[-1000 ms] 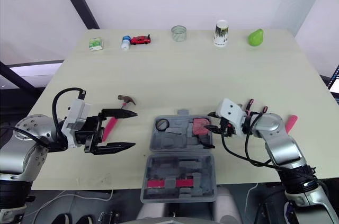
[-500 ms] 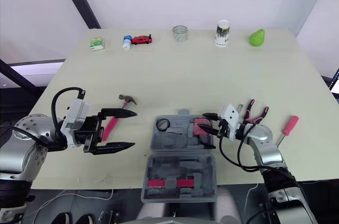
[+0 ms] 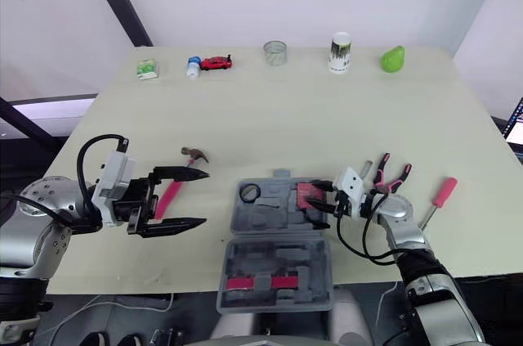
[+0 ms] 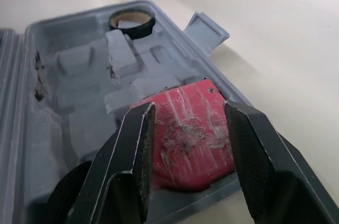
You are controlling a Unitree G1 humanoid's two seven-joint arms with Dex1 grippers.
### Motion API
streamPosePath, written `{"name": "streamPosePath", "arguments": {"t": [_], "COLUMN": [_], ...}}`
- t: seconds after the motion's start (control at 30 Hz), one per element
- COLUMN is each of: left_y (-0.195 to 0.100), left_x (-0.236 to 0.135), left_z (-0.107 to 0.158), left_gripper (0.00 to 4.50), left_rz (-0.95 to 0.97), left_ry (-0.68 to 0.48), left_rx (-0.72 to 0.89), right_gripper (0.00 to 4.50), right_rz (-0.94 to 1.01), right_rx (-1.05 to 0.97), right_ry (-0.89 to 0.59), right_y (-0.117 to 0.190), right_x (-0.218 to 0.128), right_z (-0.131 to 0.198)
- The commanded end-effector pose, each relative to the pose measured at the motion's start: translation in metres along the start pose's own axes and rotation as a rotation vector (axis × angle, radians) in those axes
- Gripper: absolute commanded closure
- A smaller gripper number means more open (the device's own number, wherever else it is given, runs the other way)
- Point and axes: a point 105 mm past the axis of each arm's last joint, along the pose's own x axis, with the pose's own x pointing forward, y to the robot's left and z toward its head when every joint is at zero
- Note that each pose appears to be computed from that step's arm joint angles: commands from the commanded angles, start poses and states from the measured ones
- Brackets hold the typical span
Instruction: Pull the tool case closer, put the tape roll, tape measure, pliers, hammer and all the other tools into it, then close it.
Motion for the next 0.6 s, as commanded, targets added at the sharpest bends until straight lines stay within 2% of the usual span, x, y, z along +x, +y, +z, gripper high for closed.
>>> {"name": "streamPosePath", "arguments": {"t": [0.03,0.2,0.4,0.47,0.53,0.6], "left_y": [0.003,0.002,-0.003,-0.001,0.002,0.003], "left_x": [-0.003,-0.002,0.000,-0.001,-0.003,-0.005], "left_z": [0.007,0.007,0.004,0.002,-0.001,-0.002], "left_gripper": [0.00,0.00,0.00,0.00,0.00,0.00], "left_rz": [0.009,0.009,0.027,0.068,0.140,0.179], "left_ry": [0.002,-0.002,-0.016,-0.022,-0.049,-0.067], "left_rx": [0.047,0.046,0.017,0.007,-0.024,-0.041], "right_gripper": [2.36,2.36,2.36,2.36,2.36,2.36], "right_rz": [0.080,0.106,0.080,0.026,-0.071,-0.126], "right_rx": [0.113,0.128,0.155,0.110,0.023,-0.026], "right_ry": [0.260,0.440,0.414,0.315,0.110,0.001], "right_y": [0.024,0.028,0.031,0.022,0.003,-0.004], "right_x": [-0.005,-0.014,-0.010,-0.003,-0.001,-0.006], "right_z": [-0.057,-0.080,-0.078,-0.059,-0.013,0.012]}}
